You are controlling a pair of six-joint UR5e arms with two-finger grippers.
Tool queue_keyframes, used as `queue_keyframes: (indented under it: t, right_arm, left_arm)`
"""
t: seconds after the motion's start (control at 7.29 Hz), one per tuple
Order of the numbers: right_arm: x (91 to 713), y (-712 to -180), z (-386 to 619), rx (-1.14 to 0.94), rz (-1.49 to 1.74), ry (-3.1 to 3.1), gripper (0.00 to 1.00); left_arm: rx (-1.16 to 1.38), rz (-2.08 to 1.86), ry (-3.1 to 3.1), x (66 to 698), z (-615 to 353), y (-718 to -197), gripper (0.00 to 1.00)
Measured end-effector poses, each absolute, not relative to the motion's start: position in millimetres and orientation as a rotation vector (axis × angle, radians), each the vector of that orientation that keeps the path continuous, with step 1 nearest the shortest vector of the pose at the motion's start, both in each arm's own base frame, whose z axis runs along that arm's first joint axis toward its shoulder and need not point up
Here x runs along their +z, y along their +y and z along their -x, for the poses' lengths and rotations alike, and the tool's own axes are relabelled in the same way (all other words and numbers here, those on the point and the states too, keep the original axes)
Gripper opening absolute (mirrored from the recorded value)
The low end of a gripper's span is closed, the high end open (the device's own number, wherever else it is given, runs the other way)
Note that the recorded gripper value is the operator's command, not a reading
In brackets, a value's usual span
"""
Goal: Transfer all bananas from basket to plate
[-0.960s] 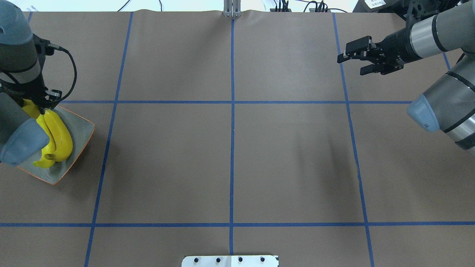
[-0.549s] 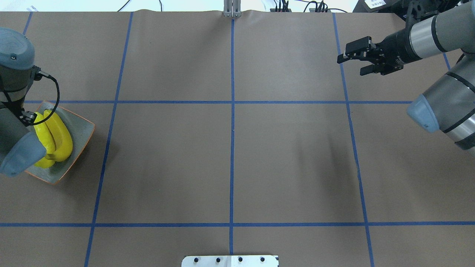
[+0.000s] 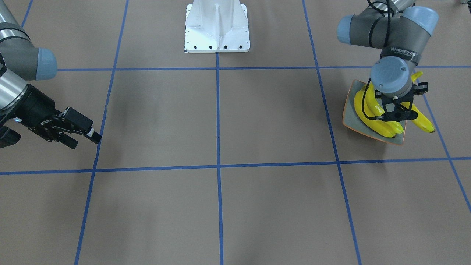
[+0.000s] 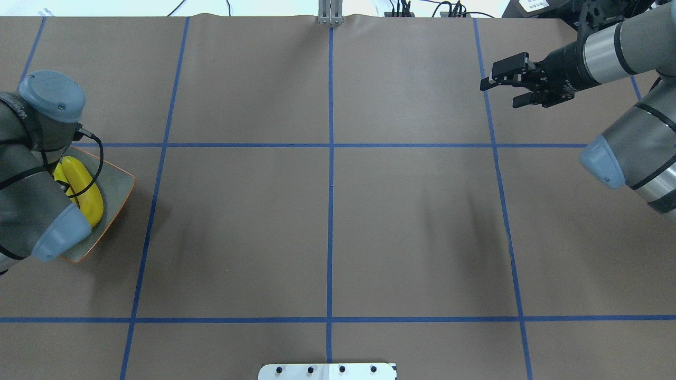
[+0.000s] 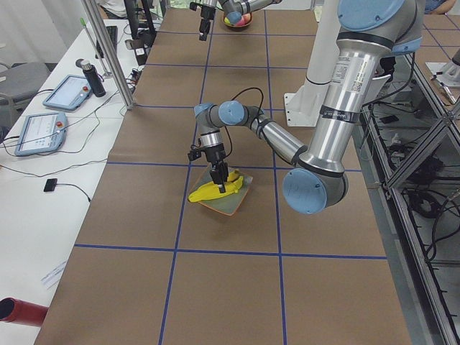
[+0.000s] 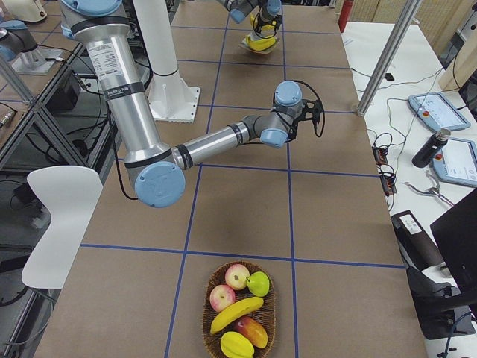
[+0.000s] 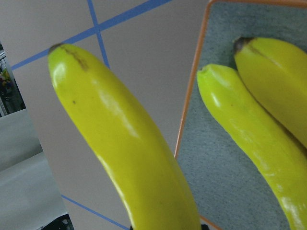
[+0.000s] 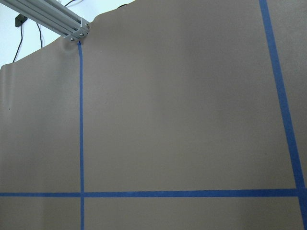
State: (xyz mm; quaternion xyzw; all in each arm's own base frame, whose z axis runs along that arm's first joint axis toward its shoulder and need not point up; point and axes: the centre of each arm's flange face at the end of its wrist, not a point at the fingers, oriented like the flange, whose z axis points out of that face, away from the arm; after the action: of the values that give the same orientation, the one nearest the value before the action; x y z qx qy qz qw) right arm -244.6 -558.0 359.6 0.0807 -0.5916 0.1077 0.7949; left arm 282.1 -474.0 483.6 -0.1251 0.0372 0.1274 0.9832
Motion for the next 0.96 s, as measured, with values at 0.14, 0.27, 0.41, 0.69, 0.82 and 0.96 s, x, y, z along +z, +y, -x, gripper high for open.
queue_keyframes:
  t: [0.14,0.27,0.41,0.69,0.82,0.96]
  right_arm:
    - [360,-558,244,0.232,-0.173,-1.271,1.00]
    - [361,-557,244,0.231,-0.175,-1.273,1.00]
    - [362,-557,244,0.229,-0.179,-1.276,1.00]
    - [363,-556,243,0.227,-0.181,-1.279,1.00]
    - [362,-556,243,0.226,-0.182,-1.280,1.00]
    - [362,-556,243,0.226,-0.183,-1.281,1.00]
  left_arm:
    - [0.259,0.259,0.074,486,-287,-472,0.00]
    - [0.260,0.268,0.070,489,-289,-472,0.00]
    - [0.260,0.274,0.068,491,-290,-471,0.00]
    - [0.260,0.290,0.083,493,-292,-469,0.24]
    - [0.261,0.302,0.093,494,-294,-467,0.61]
    - [0.264,0.309,0.098,496,-296,-465,0.78]
